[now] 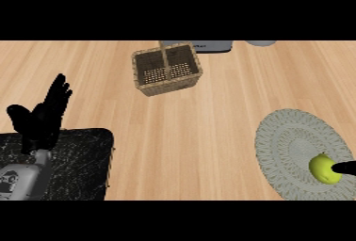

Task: Pick the pear from the placemat and place it in the basket

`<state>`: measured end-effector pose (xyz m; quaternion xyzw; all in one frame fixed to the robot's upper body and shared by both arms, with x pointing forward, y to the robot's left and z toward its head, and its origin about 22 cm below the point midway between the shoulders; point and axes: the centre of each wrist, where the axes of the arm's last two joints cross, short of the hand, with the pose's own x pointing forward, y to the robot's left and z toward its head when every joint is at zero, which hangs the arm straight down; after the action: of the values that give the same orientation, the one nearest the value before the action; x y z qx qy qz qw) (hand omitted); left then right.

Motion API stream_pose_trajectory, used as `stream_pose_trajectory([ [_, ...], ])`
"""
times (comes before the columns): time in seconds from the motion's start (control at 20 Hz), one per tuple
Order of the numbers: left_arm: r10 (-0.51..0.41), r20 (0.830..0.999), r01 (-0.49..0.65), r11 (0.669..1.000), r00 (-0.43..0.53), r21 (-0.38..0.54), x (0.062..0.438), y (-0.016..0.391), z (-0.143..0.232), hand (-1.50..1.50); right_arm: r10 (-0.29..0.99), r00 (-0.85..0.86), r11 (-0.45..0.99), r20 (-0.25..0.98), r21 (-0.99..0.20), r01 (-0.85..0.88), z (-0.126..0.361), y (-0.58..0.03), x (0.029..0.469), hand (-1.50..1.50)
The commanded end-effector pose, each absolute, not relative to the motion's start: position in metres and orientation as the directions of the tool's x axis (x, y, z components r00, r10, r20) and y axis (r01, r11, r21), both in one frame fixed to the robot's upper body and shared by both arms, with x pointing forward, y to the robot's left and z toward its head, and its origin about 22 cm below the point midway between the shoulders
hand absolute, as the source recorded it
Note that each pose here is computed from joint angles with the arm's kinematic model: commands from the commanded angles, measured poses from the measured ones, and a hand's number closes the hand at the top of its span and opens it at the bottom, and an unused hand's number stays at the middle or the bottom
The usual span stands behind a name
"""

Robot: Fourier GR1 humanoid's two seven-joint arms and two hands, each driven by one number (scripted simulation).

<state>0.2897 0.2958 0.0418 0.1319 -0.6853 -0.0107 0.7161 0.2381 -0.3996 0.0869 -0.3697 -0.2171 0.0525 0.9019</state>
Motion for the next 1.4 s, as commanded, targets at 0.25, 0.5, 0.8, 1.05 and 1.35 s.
stream_pose_trajectory([
  [0.25, -0.191, 0.98, -0.174, 0.965, 0.062, 0.199, 0.288, 0.307, 0.053, 0.0, 0.204, 0.911, 0.698, 0.358, -0.706, 0.121, 0.076, -0.376, 0.241, -1.5],
  [0.5, -0.186, 0.98, -0.15, 0.969, 0.069, 0.195, 0.297, 0.29, 0.052, 0.0, 0.194, 0.915, 0.694, 0.354, -0.708, 0.127, 0.063, -0.369, 0.23, -1.5],
  [0.8, -0.183, 0.981, -0.151, 0.97, 0.063, 0.191, 0.285, 0.289, 0.054, 0.0, 0.203, 0.912, 0.697, 0.357, -0.706, 0.122, 0.052, -0.386, 0.255, -1.5],
  [1.05, -0.198, 0.979, -0.145, 0.968, 0.052, 0.204, 0.28, 0.308, 0.067, 0.0, 0.198, 0.937, 0.687, 0.288, -0.723, 0.077, 0.039, -0.372, 0.227, -1.5],
  [1.35, -0.204, 0.977, -0.166, 0.963, 0.067, 0.213, 0.291, 0.292, 0.049, 0.0, 0.21, 0.942, 0.683, 0.262, -0.729, 0.051, 0.022, -0.376, 0.22, -1.5],
])
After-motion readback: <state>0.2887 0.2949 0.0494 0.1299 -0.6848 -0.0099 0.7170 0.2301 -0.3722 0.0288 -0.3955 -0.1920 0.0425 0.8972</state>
